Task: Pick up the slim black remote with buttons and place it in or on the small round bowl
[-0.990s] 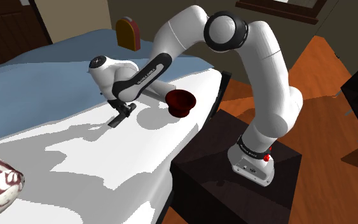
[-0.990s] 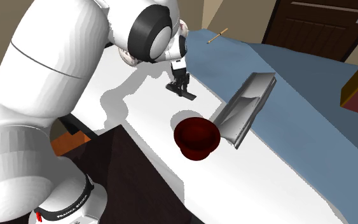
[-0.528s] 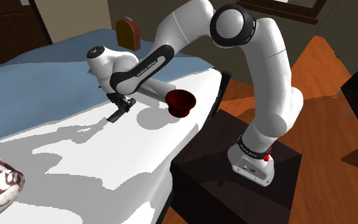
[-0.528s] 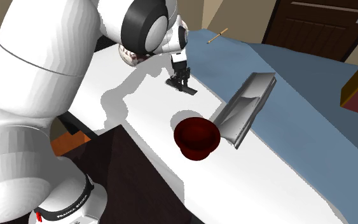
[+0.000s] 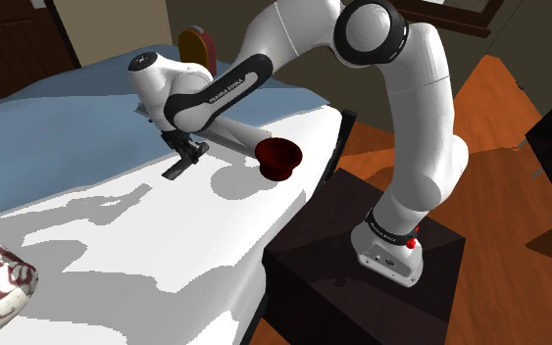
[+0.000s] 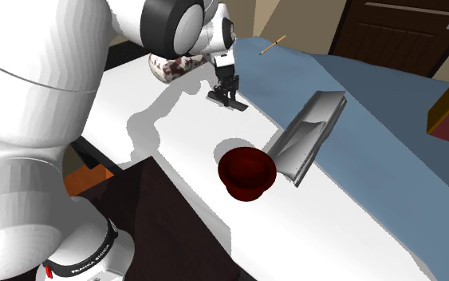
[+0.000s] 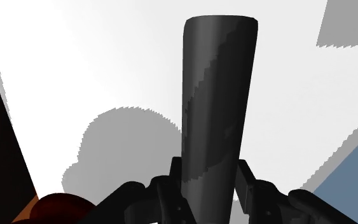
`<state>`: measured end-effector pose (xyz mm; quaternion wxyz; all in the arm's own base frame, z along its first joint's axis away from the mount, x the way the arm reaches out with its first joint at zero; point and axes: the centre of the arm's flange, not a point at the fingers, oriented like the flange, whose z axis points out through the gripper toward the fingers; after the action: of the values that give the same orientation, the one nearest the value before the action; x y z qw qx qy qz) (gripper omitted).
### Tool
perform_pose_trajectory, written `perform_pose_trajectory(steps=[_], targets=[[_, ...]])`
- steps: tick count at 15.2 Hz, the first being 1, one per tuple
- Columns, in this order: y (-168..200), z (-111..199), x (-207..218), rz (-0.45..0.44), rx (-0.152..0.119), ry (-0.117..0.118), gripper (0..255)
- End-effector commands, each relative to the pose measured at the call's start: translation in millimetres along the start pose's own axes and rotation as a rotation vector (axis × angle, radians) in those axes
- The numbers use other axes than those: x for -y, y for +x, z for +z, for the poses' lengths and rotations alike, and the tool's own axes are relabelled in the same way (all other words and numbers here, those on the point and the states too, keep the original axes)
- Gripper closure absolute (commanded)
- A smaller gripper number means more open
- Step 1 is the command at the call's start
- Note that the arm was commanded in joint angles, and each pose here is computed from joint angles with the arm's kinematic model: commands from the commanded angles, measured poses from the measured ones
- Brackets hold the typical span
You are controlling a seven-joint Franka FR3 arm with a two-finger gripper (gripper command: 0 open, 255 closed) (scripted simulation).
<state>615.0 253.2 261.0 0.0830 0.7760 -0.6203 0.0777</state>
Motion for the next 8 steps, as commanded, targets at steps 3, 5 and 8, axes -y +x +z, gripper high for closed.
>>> perform_pose_trajectory(steps=[3, 5, 8], targets=[[3.2, -21.1, -0.9, 0.000, 0.000, 0.000, 255], [5.6, -31.4, -1.3, 0.000, 0.000, 0.000, 255], [9.2, -46.9, -1.8, 0.000, 0.000, 0.000, 255]])
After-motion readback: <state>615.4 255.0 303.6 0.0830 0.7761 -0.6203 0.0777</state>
